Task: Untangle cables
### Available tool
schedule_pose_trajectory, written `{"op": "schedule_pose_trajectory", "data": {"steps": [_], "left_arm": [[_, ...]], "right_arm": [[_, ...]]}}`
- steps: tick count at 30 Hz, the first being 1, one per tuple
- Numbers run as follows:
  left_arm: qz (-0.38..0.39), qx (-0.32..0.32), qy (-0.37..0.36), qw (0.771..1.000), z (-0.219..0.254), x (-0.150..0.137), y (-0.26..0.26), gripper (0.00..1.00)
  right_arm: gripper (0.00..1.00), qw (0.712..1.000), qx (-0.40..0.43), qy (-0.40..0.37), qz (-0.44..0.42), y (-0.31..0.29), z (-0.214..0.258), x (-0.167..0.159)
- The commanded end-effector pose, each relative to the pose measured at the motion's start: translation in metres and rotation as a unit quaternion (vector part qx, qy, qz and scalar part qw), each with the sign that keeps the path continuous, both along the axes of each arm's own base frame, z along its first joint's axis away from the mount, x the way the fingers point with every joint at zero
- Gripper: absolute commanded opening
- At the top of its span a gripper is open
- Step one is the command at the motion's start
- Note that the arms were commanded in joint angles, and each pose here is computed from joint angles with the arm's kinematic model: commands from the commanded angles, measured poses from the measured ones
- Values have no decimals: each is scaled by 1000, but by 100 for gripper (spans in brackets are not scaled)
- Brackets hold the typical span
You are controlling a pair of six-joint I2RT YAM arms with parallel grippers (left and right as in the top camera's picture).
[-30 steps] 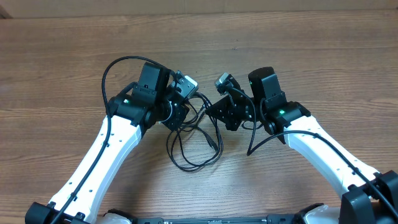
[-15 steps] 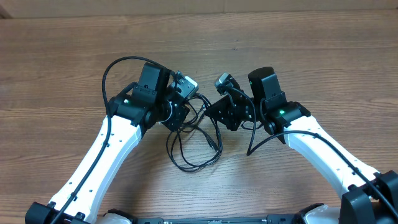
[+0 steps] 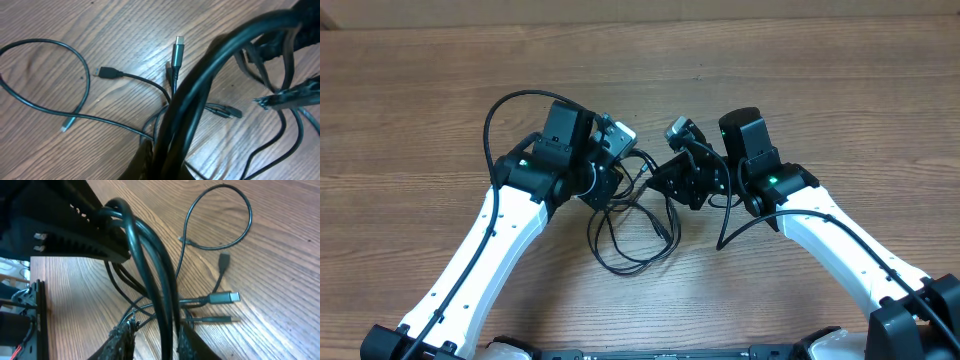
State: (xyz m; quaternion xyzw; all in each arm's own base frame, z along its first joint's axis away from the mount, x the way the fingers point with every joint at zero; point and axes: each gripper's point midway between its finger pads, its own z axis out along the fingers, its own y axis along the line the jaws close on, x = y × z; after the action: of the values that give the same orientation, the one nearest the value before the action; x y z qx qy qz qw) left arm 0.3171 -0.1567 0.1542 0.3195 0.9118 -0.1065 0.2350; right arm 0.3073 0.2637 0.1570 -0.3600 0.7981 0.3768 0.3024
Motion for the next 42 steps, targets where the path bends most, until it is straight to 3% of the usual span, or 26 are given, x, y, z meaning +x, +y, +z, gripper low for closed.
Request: {"op": "schedule_pose_trajectory", "data": {"steps": [1,7,11,19,20,23,24,25,42], "left_arm": [[18,1,-13,1000,9,6,4,4],[18,1,-13,1000,9,6,4,5],[18,1,-13,1000,9,6,4,4],[18,1,-13,1000,8,6,4,4],[21,1,-12,1000,8,6,4,7],[28,-3,-9,1000,8,6,4,35],[31,-4,-8,999,9,6,4,61],[34,-6,-7,999,8,6,4,99],[30,-11,2,1000,8,2,2,100]], "right_arm": [[28,1000,4,-10,-1,0,3,2],[25,1000,6,-16,-1,1,5,4],[4,1000,6,-15,-1,1,5,4],[4,1000,13,-14,6,3,7,2],[4,1000,17,-14,10,4,9,1],[4,999,25,-17,16,5,14,-1],[4,999,26,-18,15,5,16,-2],[4,999,28,-20,14,5,19,-2],[4,993,54,-105,-11,-7,85,-12]]}}
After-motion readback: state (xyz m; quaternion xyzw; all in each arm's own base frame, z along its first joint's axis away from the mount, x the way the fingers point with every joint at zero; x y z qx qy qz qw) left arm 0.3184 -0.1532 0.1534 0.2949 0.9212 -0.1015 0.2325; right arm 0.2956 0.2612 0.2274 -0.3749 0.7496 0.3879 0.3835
